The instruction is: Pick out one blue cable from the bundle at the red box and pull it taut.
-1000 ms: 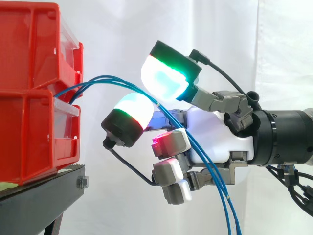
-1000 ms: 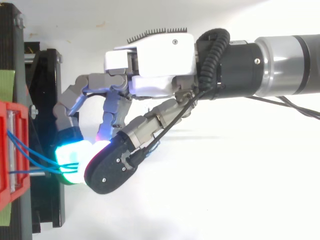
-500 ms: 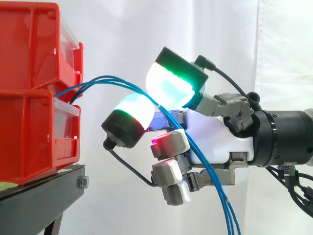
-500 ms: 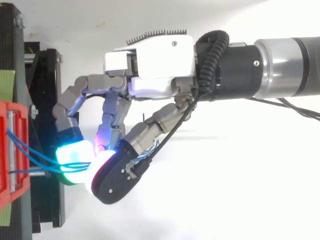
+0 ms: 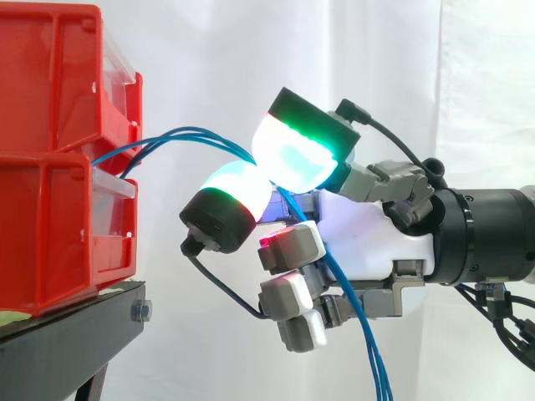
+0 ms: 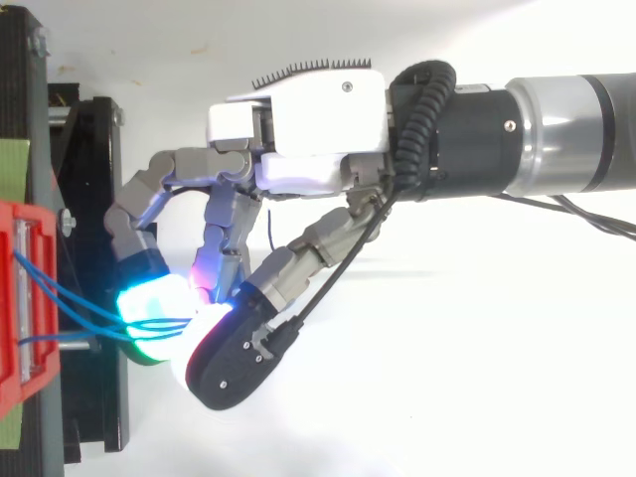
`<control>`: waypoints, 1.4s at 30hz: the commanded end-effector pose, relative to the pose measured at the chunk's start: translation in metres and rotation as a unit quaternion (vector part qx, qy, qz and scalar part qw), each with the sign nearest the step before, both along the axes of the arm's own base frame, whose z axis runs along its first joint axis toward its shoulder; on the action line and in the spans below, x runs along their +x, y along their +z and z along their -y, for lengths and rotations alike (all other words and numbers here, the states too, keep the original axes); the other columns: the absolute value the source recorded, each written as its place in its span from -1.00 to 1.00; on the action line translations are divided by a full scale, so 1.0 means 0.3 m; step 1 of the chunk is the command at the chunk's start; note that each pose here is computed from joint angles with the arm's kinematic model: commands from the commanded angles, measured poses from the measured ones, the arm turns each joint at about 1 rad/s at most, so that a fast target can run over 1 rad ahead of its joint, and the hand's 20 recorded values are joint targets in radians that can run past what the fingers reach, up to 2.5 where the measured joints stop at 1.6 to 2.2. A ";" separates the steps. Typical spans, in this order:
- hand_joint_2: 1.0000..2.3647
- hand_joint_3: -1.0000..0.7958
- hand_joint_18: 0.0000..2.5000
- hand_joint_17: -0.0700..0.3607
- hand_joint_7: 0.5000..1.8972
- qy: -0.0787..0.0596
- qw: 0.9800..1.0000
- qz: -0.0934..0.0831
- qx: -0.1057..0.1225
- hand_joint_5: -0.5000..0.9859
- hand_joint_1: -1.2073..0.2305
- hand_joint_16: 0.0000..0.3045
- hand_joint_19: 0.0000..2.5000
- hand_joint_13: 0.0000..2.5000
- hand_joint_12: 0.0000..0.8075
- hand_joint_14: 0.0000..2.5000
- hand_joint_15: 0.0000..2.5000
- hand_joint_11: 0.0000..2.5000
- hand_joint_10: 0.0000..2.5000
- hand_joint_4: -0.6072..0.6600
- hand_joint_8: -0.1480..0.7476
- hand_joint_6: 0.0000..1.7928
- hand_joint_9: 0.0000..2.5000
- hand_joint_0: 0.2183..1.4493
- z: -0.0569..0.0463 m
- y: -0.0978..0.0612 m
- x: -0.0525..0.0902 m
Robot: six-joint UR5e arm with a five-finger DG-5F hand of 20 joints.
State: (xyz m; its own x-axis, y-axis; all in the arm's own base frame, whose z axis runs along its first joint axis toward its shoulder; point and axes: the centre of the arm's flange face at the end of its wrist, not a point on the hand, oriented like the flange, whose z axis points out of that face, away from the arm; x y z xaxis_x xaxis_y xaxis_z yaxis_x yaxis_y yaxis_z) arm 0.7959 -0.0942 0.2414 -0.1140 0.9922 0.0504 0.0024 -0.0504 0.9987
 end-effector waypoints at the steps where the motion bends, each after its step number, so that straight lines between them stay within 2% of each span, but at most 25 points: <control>1: -1.00 -0.44 -0.16 -0.20 0.09 0.000 1.000 0.000 0.000 -0.46 -0.64 -0.70 -0.49 -0.07 -0.18 -0.98 -0.48 -0.28 -0.97 -0.36 -0.04 0.07 0.01 0.00 0.000 0.000 -0.001; 6: -1.00 -0.44 -0.13 -0.20 -0.01 0.000 1.000 0.001 0.000 -0.45 -0.64 -0.70 -0.50 -0.05 -0.18 -0.98 -0.47 -0.27 -0.97 -0.42 -0.04 0.09 0.03 -0.09 0.001 0.001 0.000; 11: -1.00 -0.44 -0.12 -0.20 -0.05 0.000 1.000 0.001 0.000 -0.45 -0.64 -0.70 -0.49 -0.04 -0.19 -0.98 -0.45 -0.26 -0.97 -0.40 -0.05 0.08 0.04 -0.21 0.000 0.001 0.000; 15: -1.00 -0.44 -0.12 -0.17 -0.39 0.001 1.000 -0.001 0.000 -0.44 -0.65 -0.68 -0.49 -0.04 -0.15 -0.98 -0.46 -0.26 -0.97 -0.19 -0.03 0.06 0.04 -0.42 0.000 -0.004 -0.001; 16: -1.00 -0.44 -0.11 -0.14 -0.35 0.000 1.000 -0.001 0.000 -0.44 -0.61 -0.66 -0.50 -0.04 -0.12 -0.98 -0.46 -0.28 -0.97 -0.09 0.00 0.02 0.03 -0.51 0.000 -0.004 0.000; 18: -1.00 -0.44 -0.09 -0.10 -0.38 0.000 1.000 -0.001 0.000 -0.44 -0.54 -0.64 -0.52 -0.03 -0.08 -0.98 -0.47 -0.30 -0.97 -0.04 0.02 0.00 0.02 -0.59 0.000 -0.004 0.000; 23: -1.00 -0.44 -0.08 -0.07 -0.39 -0.001 1.000 0.001 0.001 -0.44 -0.42 -0.62 -0.52 -0.03 -0.05 -0.98 -0.48 -0.31 -0.97 0.00 0.03 -0.03 0.02 -0.62 0.005 0.001 -0.001; 27: -1.00 -0.44 -0.11 -0.10 -0.40 -0.001 1.000 0.000 0.000 -0.45 -0.28 -0.64 -0.50 -0.06 -0.08 -0.98 -0.47 -0.29 -0.97 -0.01 0.00 -0.03 0.01 -0.54 0.008 -0.003 -0.001; 31: -1.00 -0.44 -0.15 -0.15 -0.33 -0.002 1.000 0.002 0.000 -0.45 -0.38 -0.67 -0.48 -0.07 -0.13 -0.98 -0.47 -0.29 -0.97 -0.11 -0.02 -0.01 0.00 -0.37 0.009 0.002 0.000; 36: -0.97 -0.22 -0.15 -0.15 -0.24 -0.002 1.000 0.002 0.000 -0.45 -0.53 -0.67 -0.48 -0.07 -0.12 -0.98 -0.46 -0.29 -0.97 -0.06 -0.01 0.01 -0.01 -0.30 0.009 0.002 0.000; 39: -0.97 -0.20 -0.15 -0.15 -0.05 -0.002 1.000 0.001 0.000 -0.46 -0.59 -0.67 -0.49 -0.06 -0.14 -0.98 -0.46 -0.28 -0.97 -0.11 0.00 0.03 0.00 -0.18 0.009 -0.002 0.000; 41: -0.98 -0.28 -0.15 -0.16 0.05 -0.001 1.000 0.002 0.000 -0.47 -0.60 -0.68 -0.48 -0.06 -0.14 -0.98 -0.47 -0.28 -0.97 -0.20 0.00 0.05 -0.01 -0.09 0.008 0.002 0.000; 42: -0.99 -0.35 -0.16 -0.17 0.19 -0.001 1.000 0.001 0.000 -0.47 -0.60 -0.68 -0.48 -0.07 -0.14 -0.98 -0.46 -0.28 -0.97 -0.22 -0.02 0.06 -0.01 -0.04 0.008 -0.002 0.000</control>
State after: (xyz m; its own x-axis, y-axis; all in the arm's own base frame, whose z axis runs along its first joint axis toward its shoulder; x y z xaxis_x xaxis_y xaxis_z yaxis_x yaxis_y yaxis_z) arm 0.7959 -0.0966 0.2416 -0.1113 0.9925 0.0501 -0.0016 -0.0506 0.9987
